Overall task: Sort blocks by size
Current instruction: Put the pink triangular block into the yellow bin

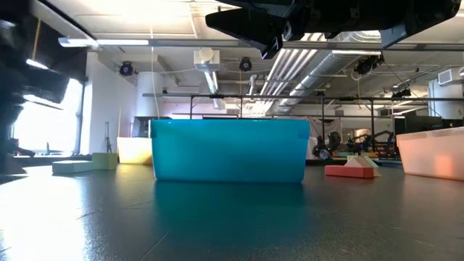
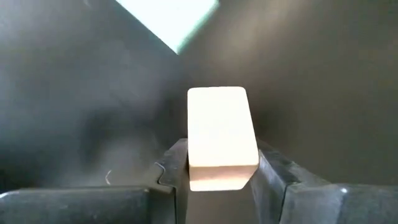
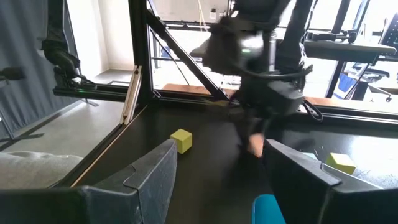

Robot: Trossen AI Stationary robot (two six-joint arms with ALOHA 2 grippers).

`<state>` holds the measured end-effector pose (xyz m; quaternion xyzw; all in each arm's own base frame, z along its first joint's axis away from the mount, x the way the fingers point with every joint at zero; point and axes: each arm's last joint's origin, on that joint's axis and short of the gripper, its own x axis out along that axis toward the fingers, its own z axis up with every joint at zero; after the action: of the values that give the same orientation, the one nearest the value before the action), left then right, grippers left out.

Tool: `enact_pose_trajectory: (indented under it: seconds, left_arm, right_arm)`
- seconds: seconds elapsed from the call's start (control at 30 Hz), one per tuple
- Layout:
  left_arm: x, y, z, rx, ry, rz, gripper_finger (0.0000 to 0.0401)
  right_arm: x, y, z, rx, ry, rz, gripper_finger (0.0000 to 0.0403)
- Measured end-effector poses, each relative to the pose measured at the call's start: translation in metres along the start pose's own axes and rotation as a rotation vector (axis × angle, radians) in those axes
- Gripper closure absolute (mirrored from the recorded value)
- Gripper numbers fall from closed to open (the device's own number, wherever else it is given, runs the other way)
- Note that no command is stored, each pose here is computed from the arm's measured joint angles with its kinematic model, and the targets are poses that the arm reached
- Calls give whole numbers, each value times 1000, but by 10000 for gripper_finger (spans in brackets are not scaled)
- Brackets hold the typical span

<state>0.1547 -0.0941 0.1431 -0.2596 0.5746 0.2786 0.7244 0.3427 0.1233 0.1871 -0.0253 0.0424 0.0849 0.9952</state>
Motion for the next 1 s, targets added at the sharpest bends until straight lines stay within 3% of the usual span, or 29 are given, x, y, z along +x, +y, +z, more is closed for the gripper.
enact_pose_trajectory:
  seconds: [0.3, 0.43, 0.57, 0.8, 1.0]
  left_arm:
    - [-33, 38, 100, 102, -225, 91, 298]
    - [-41, 70, 146, 113, -312, 137, 298]
    - [-41, 111, 185, 50, -423, 142, 298]
    - [-24, 174, 216, -111, -476, 214, 282]
    - [-14, 194, 223, -133, -463, 253, 255]
  right_arm:
    - [0, 0, 1, 7, -15, -2, 169]
    - [0, 0, 1, 30, -14, -3, 169]
    - [0, 0, 1, 32, -14, -3, 169]
    - [0, -4, 1, 56, -7, -44, 169]
    - [0, -4, 1, 58, -8, -56, 169]
